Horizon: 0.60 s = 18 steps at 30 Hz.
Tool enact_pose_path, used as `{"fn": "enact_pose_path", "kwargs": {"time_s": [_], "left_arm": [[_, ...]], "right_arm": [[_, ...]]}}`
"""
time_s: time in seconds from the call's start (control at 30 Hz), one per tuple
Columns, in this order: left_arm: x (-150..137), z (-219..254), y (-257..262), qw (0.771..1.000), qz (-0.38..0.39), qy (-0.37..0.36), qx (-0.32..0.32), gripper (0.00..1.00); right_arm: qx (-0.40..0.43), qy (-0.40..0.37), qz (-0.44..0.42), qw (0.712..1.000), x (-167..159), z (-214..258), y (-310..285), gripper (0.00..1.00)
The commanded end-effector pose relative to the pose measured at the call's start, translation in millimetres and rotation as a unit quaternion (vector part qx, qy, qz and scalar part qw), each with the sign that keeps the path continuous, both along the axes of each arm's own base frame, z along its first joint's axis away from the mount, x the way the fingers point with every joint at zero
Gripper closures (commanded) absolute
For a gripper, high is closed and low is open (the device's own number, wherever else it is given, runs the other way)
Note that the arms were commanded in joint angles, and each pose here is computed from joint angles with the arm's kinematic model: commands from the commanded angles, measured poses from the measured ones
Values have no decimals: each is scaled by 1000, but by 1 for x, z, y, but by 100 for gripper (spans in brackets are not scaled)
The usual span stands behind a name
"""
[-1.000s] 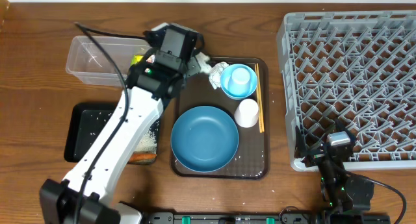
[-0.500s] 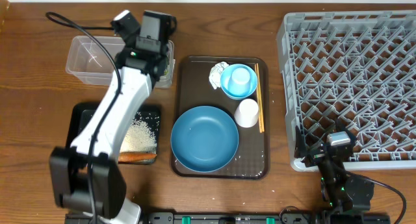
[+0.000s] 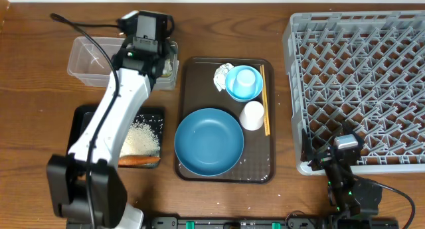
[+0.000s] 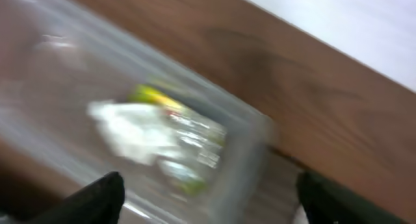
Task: Sort waste into correct bins and load items into the dishwasher rack
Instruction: 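Move the left gripper back to the second tissue by the blue cup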
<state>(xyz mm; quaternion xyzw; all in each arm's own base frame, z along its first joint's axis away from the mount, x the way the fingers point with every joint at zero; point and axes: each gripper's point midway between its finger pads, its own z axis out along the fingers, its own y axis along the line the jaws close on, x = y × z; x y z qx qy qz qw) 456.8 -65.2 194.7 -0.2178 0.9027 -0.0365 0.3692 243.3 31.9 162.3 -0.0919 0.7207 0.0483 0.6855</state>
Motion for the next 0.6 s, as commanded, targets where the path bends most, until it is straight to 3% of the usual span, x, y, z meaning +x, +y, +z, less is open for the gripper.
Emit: {"fn": "enact_pose_path", "kwargs": {"time_s": [0.0,0.2,0.3,0.33,0.57], "left_arm": [[-13,1,-70,983,-179,11,-32,10],[-33,-41,-90,966,-239,100,7,8],[-39,-66,-101,943,-304,133,18,7],[-37,-72,-103,938,-317,135,23,3],[-13,-80,-113,941,-323,99,26,2]], "right_arm": [[6,1,-6,1000,0,-1,-3,1],[6,1,-6,1000,0,-1,-3,1],[6,1,-6,1000,0,-1,-3,1],[6,1,-6,1000,0,-1,-3,1],[6,1,-6,1000,0,-1,-3,1]]}}
